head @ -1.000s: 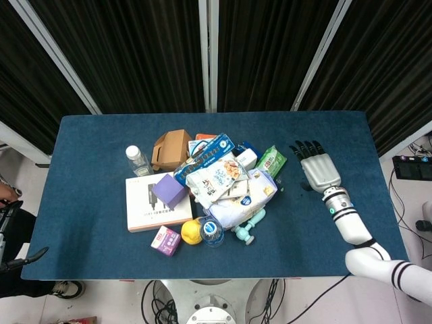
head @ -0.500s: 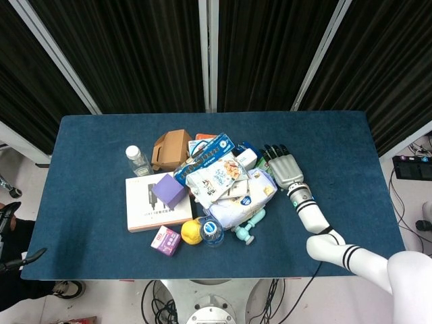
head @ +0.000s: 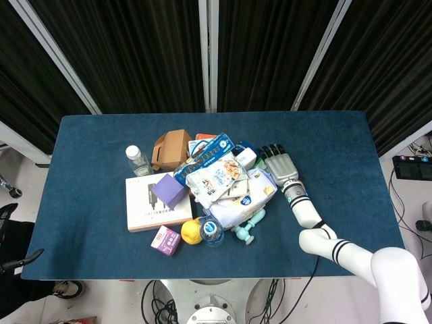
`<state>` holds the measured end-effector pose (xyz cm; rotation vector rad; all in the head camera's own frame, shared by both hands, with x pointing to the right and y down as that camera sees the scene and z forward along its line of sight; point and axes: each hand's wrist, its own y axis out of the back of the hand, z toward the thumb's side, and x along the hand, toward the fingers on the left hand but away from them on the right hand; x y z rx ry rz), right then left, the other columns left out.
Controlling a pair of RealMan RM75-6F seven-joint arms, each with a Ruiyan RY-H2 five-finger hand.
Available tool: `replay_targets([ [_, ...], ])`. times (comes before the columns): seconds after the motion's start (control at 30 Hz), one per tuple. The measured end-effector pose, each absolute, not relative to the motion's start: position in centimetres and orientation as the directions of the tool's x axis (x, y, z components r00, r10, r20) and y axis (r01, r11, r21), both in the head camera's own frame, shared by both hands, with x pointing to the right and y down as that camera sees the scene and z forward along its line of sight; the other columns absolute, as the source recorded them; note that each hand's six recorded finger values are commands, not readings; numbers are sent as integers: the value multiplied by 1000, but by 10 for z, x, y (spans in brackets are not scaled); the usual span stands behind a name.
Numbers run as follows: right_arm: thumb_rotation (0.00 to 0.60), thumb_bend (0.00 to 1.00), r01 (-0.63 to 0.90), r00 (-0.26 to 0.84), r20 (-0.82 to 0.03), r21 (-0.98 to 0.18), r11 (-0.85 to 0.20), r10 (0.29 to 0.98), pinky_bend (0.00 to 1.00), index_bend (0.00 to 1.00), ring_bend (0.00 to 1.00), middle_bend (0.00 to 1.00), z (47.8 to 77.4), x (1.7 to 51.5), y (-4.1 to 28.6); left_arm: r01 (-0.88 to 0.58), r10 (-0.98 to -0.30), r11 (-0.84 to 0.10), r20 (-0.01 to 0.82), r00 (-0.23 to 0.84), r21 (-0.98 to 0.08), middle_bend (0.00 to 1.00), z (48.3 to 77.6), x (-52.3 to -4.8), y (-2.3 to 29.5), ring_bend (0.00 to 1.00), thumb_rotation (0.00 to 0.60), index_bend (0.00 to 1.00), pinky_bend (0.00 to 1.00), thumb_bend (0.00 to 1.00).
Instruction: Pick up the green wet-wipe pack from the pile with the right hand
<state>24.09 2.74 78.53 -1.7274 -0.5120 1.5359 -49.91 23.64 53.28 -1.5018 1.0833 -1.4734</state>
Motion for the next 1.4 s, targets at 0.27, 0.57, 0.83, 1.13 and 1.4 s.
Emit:
replay_targets([
  [0.27, 600, 219, -192, 182, -672, -740, -645, 718, 264, 345, 230, 353, 787, 244, 27, -63, -933, -358, 360, -25, -932, 108, 535, -499, 235, 144, 289, 87, 255, 60],
  [0.57, 600, 321, -189, 162, -654, -755, -627, 739, 589, 610, 447, 543, 782, 254, 26, -64, -932, -359, 361, -24, -931, 108, 535, -499, 234, 144, 290, 87, 255, 60],
  [0.83, 600, 373, -163, 175, -608, -793, -586, 774, 691, 745, 545, 645, 767, 258, 20, -63, -934, -355, 357, -20, -933, 108, 534, -498, 233, 144, 295, 87, 255, 60],
  [1.13, 600, 387, -111, 219, -532, -846, -521, 818, 704, 764, 556, 658, 735, 258, 13, -65, -933, -356, 358, -20, -932, 108, 535, -497, 233, 144, 288, 87, 254, 59],
  [1.4, 600, 398, 28, 331, -383, -909, -415, 862, 714, 779, 567, 664, 669, 222, 1, -66, -936, -349, 351, -21, -935, 108, 533, -496, 233, 144, 288, 87, 255, 59],
])
